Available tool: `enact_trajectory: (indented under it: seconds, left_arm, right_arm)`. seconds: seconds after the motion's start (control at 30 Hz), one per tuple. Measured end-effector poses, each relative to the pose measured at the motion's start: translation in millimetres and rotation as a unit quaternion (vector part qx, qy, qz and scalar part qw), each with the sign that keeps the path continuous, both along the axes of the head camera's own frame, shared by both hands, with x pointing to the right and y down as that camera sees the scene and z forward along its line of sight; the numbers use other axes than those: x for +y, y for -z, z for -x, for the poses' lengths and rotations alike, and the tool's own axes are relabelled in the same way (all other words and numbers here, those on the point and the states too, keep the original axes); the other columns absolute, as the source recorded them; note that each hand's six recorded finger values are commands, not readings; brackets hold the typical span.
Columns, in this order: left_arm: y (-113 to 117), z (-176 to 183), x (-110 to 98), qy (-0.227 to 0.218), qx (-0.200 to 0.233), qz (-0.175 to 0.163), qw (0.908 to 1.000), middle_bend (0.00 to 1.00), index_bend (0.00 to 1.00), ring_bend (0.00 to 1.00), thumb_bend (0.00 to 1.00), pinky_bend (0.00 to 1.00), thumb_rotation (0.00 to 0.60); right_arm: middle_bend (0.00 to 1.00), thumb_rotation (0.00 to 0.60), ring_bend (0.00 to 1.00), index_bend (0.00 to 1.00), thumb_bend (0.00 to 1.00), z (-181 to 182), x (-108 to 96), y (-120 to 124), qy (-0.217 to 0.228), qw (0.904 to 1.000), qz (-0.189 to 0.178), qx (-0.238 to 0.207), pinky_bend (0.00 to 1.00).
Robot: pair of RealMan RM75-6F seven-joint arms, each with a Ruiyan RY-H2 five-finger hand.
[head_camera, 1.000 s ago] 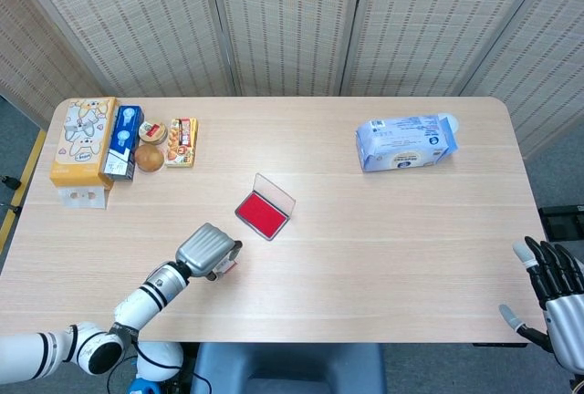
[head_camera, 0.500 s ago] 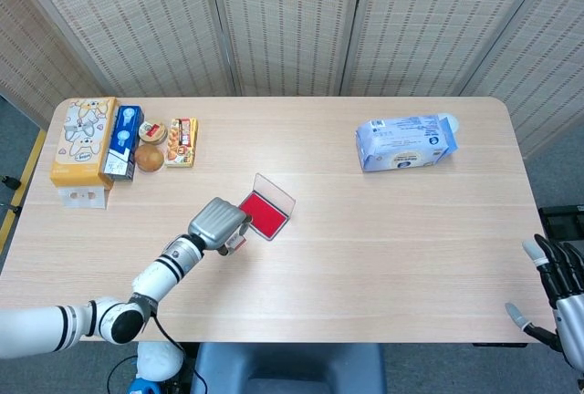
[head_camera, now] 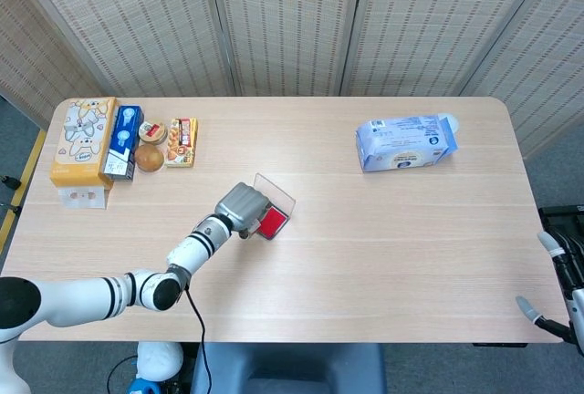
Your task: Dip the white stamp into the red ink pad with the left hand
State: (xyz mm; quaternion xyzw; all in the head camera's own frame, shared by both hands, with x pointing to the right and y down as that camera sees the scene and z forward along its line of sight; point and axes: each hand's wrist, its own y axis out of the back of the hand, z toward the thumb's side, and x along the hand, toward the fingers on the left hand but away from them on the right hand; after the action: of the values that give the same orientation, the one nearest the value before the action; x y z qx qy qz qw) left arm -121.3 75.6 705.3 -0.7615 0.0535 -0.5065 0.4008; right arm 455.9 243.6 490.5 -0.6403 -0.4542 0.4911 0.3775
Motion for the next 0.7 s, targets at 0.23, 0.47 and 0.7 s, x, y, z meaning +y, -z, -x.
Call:
enact_trajectory:
  seconds: [0.23, 0.47, 0.7]
  left_arm:
    - [-4, -13, -18, -0.002, -0.011, 0.001, 0.9999, 1.00, 0.91, 0.87, 0.54, 0.80, 0.600]
    - [-11, -20, -31, -0.001, -0.019, 0.005, 0.9998, 1.00, 0.91, 0.87, 0.54, 0.80, 0.600]
    - [-25, -24, -37, 0.009, -0.020, 0.021, 0.9995, 1.00, 0.91, 0.87, 0.54, 0.80, 0.600]
  right_arm:
    - [0.00, 0.600, 0.00, 0.00, 0.22, -10, -9, -2, -0.018, 0.9998, 0.008, -0.006, 0.00]
    - [0.00, 0.600, 0.00, 0.00, 0.22, -21, -17, -2, -0.038, 0.9992, 0.011, -0.010, 0.00]
    - [0.00, 0.600, 0.00, 0.00, 0.22, -28, -22, -3, -0.047, 0.9987, 0.013, -0.014, 0.00]
